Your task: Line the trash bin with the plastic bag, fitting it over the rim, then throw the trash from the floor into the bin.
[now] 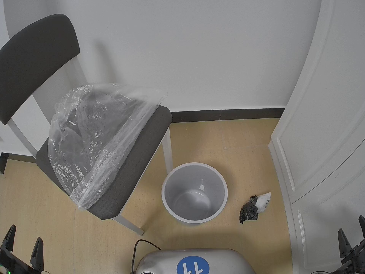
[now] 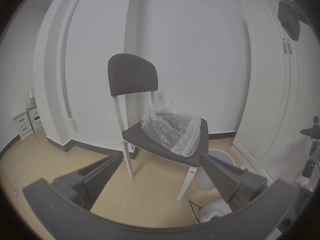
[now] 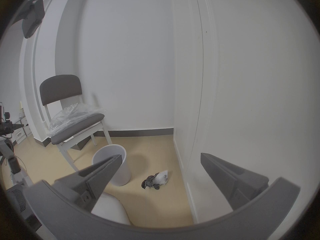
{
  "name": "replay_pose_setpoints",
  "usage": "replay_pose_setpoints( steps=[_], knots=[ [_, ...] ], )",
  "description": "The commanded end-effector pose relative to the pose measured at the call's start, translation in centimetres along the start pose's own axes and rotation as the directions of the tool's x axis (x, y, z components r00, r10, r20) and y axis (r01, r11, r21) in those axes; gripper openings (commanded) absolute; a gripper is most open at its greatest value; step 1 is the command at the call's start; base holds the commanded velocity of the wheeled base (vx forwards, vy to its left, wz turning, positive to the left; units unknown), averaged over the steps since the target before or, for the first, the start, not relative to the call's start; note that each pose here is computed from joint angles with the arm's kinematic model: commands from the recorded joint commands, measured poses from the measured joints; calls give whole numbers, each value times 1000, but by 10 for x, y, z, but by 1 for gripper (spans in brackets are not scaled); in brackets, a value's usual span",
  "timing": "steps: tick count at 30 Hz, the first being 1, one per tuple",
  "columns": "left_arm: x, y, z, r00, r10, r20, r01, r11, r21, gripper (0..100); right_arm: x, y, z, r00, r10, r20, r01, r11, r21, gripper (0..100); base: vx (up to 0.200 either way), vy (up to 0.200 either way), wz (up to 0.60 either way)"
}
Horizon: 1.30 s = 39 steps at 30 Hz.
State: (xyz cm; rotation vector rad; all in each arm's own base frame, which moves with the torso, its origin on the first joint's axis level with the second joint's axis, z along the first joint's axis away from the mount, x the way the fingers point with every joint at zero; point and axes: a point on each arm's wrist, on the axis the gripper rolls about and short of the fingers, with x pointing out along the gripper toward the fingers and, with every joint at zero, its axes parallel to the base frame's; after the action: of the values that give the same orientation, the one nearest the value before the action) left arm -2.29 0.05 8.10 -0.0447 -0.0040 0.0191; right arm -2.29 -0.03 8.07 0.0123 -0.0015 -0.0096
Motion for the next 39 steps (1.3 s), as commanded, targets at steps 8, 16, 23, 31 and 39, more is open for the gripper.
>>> replay_pose_setpoints(
  steps=[8,16,23,31,39],
  knots=[
    [0,0,-5,1000,1,-2,-1,1000,3,100,0,0,-5,1000,3,-2,-3,1000,-26,100,0,0,0],
    [0,0,-6,1000,-13,-4,13,998,55,100,0,0,-5,1000,2,-2,-2,1000,-31,100,0,0,0],
    [0,0,-6,1000,-27,-6,27,998,54,100,0,0,-5,1000,-3,-1,3,1000,-20,100,0,0,0],
    [0,0,-5,1000,4,-2,-4,1000,9,100,0,0,-5,1000,-3,0,3,1000,6,100,0,0,0],
    [0,0,-4,1000,-26,6,25,997,77,100,0,0,-5,1000,8,1,-8,999,-49,100,0,0,0]
  ],
)
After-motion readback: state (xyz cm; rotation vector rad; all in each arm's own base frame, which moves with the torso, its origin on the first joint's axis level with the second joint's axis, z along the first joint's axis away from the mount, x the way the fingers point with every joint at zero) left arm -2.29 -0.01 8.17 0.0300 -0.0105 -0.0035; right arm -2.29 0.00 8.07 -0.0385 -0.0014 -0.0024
